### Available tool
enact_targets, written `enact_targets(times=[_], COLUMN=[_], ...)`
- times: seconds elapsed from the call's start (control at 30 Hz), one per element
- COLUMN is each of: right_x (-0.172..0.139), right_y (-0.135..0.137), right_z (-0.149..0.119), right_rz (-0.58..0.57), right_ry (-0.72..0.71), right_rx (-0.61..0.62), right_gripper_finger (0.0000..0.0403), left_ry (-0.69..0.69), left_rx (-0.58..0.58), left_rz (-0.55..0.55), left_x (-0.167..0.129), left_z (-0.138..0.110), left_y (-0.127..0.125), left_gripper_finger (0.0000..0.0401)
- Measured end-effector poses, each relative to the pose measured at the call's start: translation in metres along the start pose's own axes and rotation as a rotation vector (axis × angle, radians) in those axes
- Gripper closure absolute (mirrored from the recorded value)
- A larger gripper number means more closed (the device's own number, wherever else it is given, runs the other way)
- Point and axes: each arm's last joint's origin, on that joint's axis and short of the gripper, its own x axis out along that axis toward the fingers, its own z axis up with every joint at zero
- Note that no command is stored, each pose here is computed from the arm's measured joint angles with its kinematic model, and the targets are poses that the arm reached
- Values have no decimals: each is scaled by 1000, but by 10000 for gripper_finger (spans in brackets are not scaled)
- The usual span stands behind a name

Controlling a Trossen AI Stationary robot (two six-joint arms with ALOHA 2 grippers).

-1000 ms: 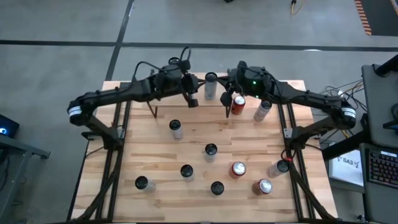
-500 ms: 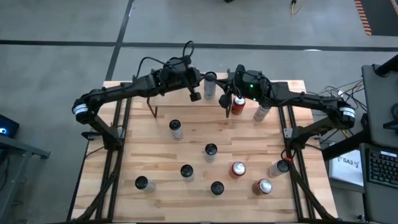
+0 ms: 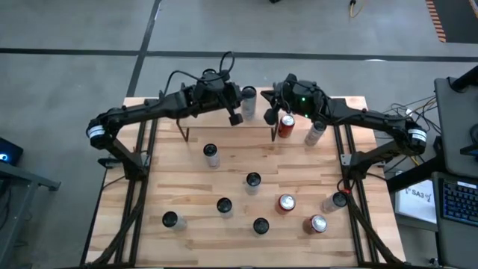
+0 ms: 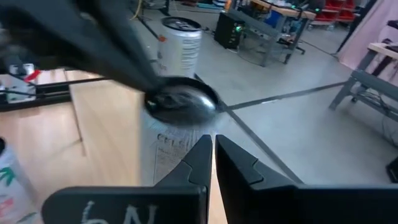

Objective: Place canned beverage on shelf
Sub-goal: Put the white soda can on the shelf

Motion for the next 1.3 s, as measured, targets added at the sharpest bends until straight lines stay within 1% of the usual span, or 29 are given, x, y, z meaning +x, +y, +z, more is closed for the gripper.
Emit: enact_targets(times=[0.2, 0.3, 0.37, 0.5, 0.57, 0.73, 0.8, 0.93, 1.03, 1.13, 1.3], right_x=[1, 1, 1, 0, 0, 16, 27, 47, 56, 62, 66], right_y=[-5, -4, -2, 7, 10, 19, 22, 26, 26, 25, 20], right_z=[-1, -2, -3, -8, -12, -20, -23, -32, -32, -32, -30], right_rz=[-14, 6, 81, 331, 380, 393, 398, 365, 347, 340, 286], right_ry=[4, 10, 17, 18, 15, -2, 8, 45, 51, 60, 57], right_rx=[15, 30, 45, 67, 71, 94, 92, 89, 84, 78, 78], right_gripper_finger=[390, 390, 390, 390, 390, 390, 390, 390, 390, 390, 390], left_ry=[-1, 13, 18, 64, 66, 31, 1, -57, -102, -158, -209], left_rx=[-8, -5, -4, 13, 14, -28, -38, -52, -77, -104, -124], left_rz=[9, 4, 2, -44, -101, -255, -275, -275, -267, -253, -237], left_x=[-3, -6, -8, -18, -26, -45, -54, -71, -85, -100, -119], left_z=[5, 8, 10, 10, 9, 6, 4, -4, -13, -22, -39], left_y=[3, 4, 5, 2, 1, -3, -5, -11, -13, -14, -15], left_gripper_finger=[401, 401, 401, 401, 401, 401, 401, 401, 401, 401, 401])
